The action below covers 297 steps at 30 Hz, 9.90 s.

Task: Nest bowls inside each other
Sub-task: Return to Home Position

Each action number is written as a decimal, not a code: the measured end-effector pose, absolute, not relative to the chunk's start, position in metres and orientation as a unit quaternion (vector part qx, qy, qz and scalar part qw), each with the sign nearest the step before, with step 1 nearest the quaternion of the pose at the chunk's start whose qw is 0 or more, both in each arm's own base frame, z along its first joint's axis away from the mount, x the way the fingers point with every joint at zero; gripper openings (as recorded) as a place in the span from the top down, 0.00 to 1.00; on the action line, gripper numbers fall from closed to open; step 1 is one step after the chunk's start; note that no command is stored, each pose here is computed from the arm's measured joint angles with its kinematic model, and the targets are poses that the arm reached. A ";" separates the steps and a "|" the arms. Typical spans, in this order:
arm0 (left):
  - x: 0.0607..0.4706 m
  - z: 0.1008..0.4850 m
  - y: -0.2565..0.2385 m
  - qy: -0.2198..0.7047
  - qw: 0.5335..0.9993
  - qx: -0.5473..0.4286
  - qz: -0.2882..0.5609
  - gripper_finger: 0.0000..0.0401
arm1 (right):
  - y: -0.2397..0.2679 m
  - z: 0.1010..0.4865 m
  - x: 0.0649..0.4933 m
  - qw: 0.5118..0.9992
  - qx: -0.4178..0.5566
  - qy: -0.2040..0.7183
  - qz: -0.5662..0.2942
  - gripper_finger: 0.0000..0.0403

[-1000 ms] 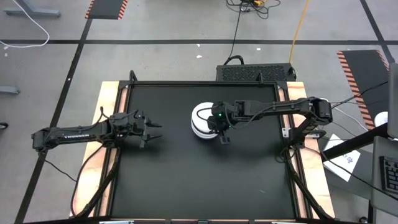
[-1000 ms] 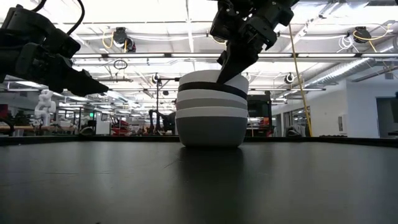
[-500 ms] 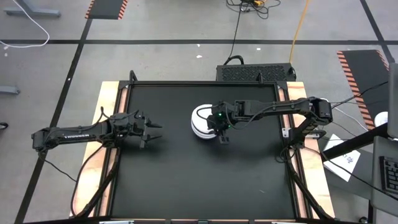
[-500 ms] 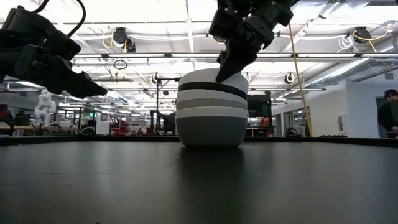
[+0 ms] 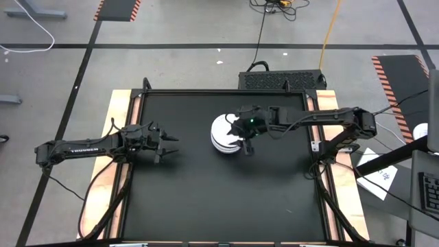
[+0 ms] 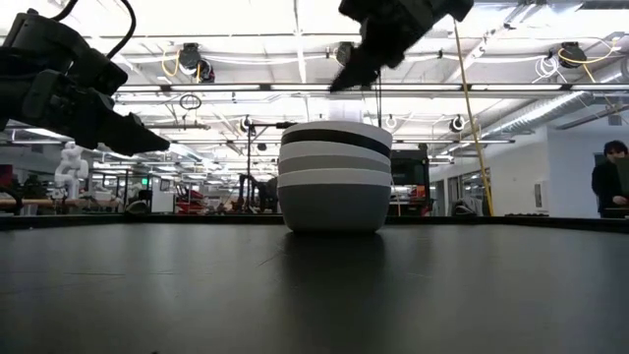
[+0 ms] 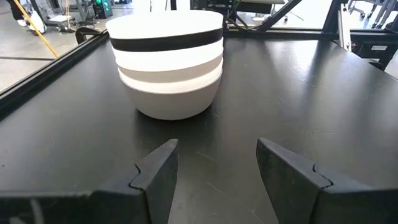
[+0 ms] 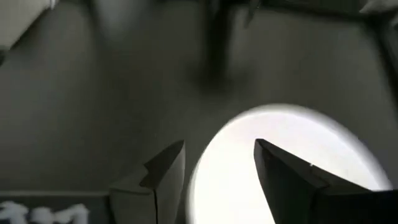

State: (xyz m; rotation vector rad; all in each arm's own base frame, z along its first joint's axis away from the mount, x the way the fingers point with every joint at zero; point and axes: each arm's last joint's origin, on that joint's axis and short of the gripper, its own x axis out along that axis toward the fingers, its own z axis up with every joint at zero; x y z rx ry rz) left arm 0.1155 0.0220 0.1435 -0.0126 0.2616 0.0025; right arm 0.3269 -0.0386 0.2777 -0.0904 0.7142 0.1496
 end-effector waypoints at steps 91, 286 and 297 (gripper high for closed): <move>0.118 0.153 0.023 0.080 0.997 0.006 0.002 0.46 | -0.056 0.193 0.242 0.988 0.002 0.157 -0.003 0.58; 0.115 0.155 0.010 0.067 0.993 0.070 -0.066 0.96 | -0.005 0.164 0.096 0.999 -0.017 0.021 0.037 0.98; 0.113 0.164 0.005 0.015 0.991 0.104 -0.083 0.99 | -0.001 0.164 0.096 0.998 -0.006 0.026 0.063 1.00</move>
